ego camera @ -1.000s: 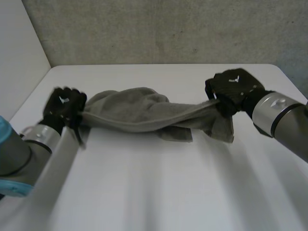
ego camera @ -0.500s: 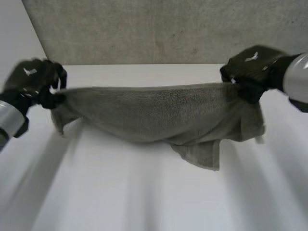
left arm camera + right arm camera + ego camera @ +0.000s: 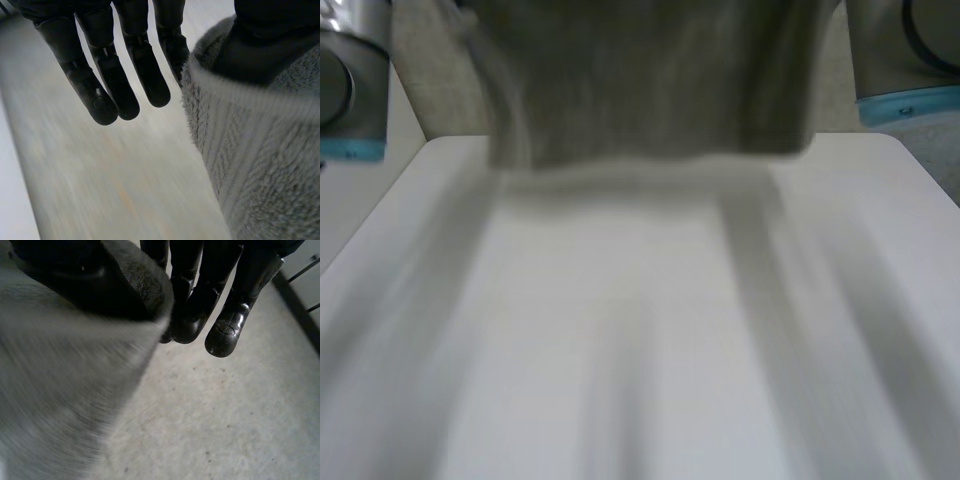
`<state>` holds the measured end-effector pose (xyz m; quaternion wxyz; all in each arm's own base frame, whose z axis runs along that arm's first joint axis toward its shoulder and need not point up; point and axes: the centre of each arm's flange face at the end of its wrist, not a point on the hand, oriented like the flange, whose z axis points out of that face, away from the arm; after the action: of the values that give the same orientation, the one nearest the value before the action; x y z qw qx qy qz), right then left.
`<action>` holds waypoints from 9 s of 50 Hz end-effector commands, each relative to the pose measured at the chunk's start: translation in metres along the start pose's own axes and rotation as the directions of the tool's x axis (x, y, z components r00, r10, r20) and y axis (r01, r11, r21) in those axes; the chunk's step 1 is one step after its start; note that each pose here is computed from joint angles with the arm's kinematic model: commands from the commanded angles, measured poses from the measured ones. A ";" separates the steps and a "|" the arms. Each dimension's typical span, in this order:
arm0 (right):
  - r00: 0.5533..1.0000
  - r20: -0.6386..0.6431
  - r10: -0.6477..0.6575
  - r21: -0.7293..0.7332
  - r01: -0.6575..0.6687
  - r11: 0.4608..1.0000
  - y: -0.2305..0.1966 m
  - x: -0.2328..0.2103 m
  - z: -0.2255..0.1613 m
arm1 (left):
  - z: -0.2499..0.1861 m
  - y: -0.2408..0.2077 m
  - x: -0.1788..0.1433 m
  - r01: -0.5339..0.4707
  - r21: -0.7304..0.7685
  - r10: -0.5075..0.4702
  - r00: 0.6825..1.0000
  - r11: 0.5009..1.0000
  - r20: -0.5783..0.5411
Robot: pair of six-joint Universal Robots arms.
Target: Fold the towel.
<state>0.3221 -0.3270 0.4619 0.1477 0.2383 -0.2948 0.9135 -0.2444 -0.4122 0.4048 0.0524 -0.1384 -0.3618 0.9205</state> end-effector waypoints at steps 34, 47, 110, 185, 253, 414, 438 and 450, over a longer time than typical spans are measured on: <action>0.643 0.689 0.335 -0.559 0.177 0.810 0.115 -0.117 -0.237 | -0.255 0.120 0.045 -0.213 -0.561 -0.012 0.929 0.800 -0.369; 0.647 0.687 0.330 -0.562 0.185 0.806 0.080 -0.082 -0.245 | -0.256 0.081 0.029 -0.214 -0.589 -0.008 0.936 0.779 -0.351; 0.690 0.723 -0.030 -0.271 0.324 0.906 0.243 -0.176 -0.187 | -0.176 0.246 0.059 -0.209 -0.531 -0.057 0.896 0.821 -0.440; 0.804 0.515 0.297 -0.580 0.071 0.812 0.271 -0.086 -0.131 | -0.133 0.219 0.010 0.071 -0.673 -0.268 0.944 0.736 -0.194; 0.672 0.453 0.586 -0.814 0.044 0.579 0.159 -0.117 -0.240 | -0.163 0.180 0.068 0.282 -0.793 -0.571 0.815 0.539 -0.098; 0.903 0.389 0.184 -0.705 0.164 0.690 0.193 -0.056 -0.134 | -0.196 0.139 -0.004 -0.189 -0.766 -0.032 0.964 0.614 -0.263; 0.601 0.716 0.356 -0.406 -0.056 0.912 -0.008 -0.275 -0.222 | -0.181 0.114 0.022 -0.190 -0.709 -0.049 0.952 0.679 -0.302; 0.659 0.570 0.491 -0.652 -0.001 0.758 0.050 -0.188 -0.186 | -0.175 0.091 0.053 -0.077 -0.699 -0.168 0.947 0.711 -0.275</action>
<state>0.4418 -0.2535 0.1886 -0.0454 0.5153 -0.5637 0.6439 -0.2272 -0.3652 0.1984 0.0331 -0.3017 -0.6760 0.6715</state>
